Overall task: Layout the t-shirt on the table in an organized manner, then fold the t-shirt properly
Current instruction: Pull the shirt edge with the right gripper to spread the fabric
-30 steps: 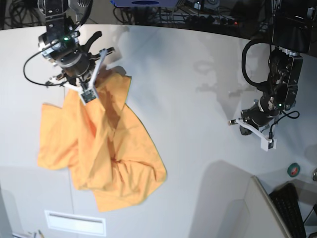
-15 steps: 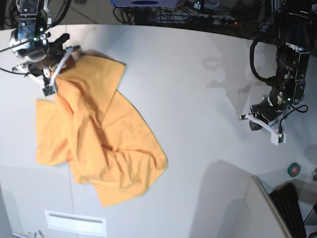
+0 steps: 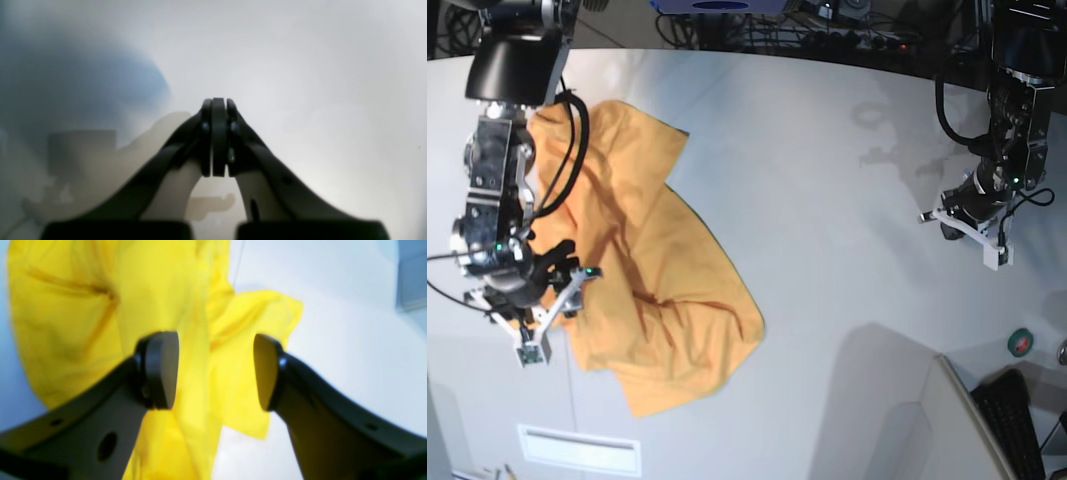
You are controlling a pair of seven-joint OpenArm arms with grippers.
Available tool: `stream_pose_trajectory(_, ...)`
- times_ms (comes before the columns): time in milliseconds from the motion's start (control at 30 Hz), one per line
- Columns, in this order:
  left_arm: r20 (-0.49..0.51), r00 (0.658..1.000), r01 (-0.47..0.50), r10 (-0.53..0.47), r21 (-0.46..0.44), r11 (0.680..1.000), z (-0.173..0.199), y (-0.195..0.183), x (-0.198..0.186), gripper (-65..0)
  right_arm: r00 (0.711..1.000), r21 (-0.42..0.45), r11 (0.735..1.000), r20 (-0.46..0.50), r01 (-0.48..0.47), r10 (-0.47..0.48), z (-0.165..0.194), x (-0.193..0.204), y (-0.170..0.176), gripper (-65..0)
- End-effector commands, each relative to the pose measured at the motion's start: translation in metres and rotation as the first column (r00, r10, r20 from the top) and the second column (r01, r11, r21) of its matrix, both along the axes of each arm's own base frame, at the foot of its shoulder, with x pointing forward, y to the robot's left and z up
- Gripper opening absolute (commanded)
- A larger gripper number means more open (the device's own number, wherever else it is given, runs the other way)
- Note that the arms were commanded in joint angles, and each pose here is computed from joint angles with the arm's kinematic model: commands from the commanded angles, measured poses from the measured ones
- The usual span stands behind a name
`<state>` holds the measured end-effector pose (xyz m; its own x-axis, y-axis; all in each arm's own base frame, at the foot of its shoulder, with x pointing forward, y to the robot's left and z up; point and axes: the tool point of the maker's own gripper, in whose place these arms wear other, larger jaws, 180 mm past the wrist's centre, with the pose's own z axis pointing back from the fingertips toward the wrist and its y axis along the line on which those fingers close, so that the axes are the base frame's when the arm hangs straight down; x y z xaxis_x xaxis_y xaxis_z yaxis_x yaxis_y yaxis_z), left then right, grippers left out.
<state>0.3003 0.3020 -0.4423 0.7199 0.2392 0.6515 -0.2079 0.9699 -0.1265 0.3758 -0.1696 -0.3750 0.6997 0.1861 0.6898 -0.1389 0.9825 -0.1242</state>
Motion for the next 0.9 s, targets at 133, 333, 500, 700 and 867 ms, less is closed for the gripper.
stream_pose_trajectory(133, 0.036, 0.999, 0.003, -0.004, 0.015, 1.0, 0.011, 0.006, 0.007, -65.0, 0.999, 0.202, 0.979, 0.032, -0.012, 0.006, 0.011, 0.055, 0.013, -30.3)
stream_pose_trajectory(333, 0.028, 1.0, 0.003, -0.004, 0.015, 1.0, 0.009, 0.006, 0.004, -65.0, 0.999, 0.286, 0.958, -0.025, 0.032, -0.026, -0.022, 0.074, 0.011, -30.5)
stream_pose_trajectory(500, 0.027, 1.0, 0.003, -0.004, 0.015, 1.0, 0.008, 0.006, 0.003, -65.0, 0.998, 0.293, 0.956, -0.053, 0.028, -0.013, -0.033, 0.067, 0.017, -30.8)
stream_pose_trajectory(700, 0.032, 0.999, 0.003, -0.004, 0.015, 1.0, 0.01, 0.006, 0.005, -65.0, 0.998, 0.311, 0.95, -0.057, 0.021, -0.003, -0.039, 0.058, 0.03, -51.2)
stream_pose_trajectory(867, 0.03, 1.0, 0.002, -0.003, 0.015, 1.0, 0.009, 0.007, 0.005, -65.0, 0.999, 0.32, 0.948, -0.047, 0.002, 0.014, -0.031, 0.054, 0.042, -65.0)
